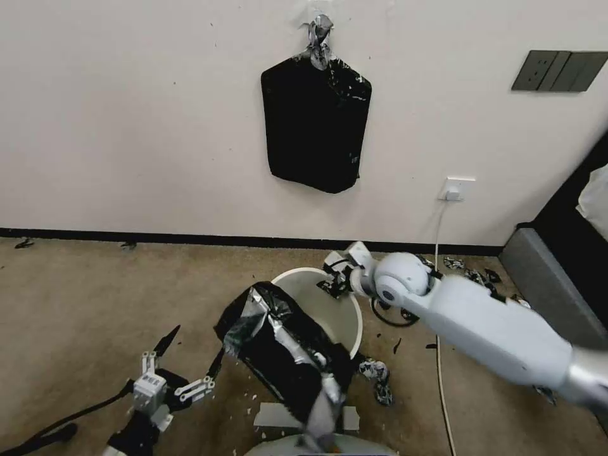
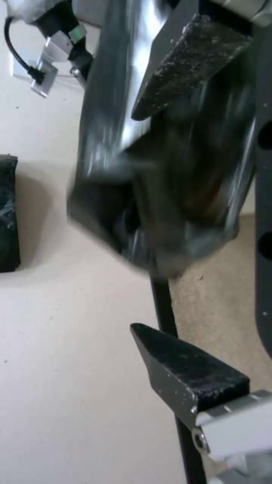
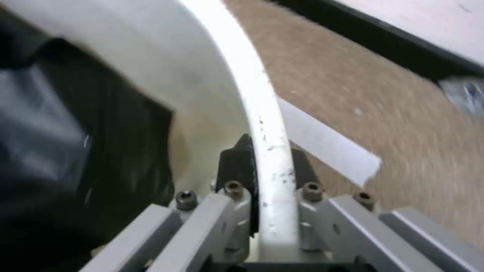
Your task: Place a trash bag onto the trash bin.
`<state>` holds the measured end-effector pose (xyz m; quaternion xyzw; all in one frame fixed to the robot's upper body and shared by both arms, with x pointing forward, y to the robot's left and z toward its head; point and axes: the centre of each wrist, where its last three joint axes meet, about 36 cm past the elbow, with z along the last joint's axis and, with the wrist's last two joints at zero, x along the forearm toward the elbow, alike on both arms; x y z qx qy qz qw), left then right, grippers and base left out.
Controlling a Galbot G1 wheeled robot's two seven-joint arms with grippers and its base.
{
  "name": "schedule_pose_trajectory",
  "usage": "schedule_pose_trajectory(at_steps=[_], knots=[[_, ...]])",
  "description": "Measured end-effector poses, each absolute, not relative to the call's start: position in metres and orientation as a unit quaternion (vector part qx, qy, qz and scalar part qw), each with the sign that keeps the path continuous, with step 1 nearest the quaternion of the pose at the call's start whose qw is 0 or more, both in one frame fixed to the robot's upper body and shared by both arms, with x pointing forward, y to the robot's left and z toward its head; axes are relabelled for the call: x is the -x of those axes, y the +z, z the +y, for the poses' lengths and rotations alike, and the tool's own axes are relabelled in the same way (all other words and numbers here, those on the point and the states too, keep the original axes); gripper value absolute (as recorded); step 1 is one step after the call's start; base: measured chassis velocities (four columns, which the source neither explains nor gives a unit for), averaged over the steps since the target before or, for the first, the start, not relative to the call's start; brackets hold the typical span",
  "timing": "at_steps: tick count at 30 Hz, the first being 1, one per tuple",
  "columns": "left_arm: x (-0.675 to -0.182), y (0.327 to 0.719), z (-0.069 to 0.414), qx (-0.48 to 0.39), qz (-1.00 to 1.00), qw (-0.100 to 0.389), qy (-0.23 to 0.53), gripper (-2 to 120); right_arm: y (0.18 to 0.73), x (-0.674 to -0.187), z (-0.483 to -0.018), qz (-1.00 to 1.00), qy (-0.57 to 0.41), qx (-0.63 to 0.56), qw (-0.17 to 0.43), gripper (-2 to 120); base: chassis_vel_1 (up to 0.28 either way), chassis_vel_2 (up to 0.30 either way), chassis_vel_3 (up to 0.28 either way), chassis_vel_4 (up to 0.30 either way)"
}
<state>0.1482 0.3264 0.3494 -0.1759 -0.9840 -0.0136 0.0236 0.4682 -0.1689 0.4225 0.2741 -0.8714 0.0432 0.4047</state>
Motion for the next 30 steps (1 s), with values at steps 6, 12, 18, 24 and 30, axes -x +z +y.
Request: schedule_pose_trajectory(at_steps=[6, 12, 18, 24, 30], knots=[[-0.153, 0.349, 0.316, 0.167, -0.986, 0.012, 0.009, 100, 0.417, -0.442, -0.161, -0.887, -0.023, -0.193, 0.419, 4, 0.0, 0.0, 0.0, 0.0], [-0.16, 0.352, 0.307, 0.142, -0.989, -0.005, 0.031, 100, 0.423, -0.423, -0.152, -0.897, -0.066, -0.154, 0.41, 4, 0.0, 0.0, 0.0, 0.0], [-0.161, 0.351, 0.304, 0.141, -0.989, -0.007, 0.036, 100, 0.429, -0.408, -0.147, -0.903, -0.106, -0.107, 0.403, 4, 0.0, 0.0, 0.0, 0.0], [-0.161, 0.347, 0.3, 0.145, -0.989, -0.002, 0.043, 100, 0.429, -0.387, -0.149, -0.896, -0.12, -0.064, 0.423, 4, 0.0, 0.0, 0.0, 0.0], [-0.163, 0.343, 0.295, 0.149, -0.988, 0.0, 0.049, 100, 0.428, -0.369, -0.15, -0.885, -0.13, -0.052, 0.444, 4, 0.0, 0.0, 0.0, 0.0]])
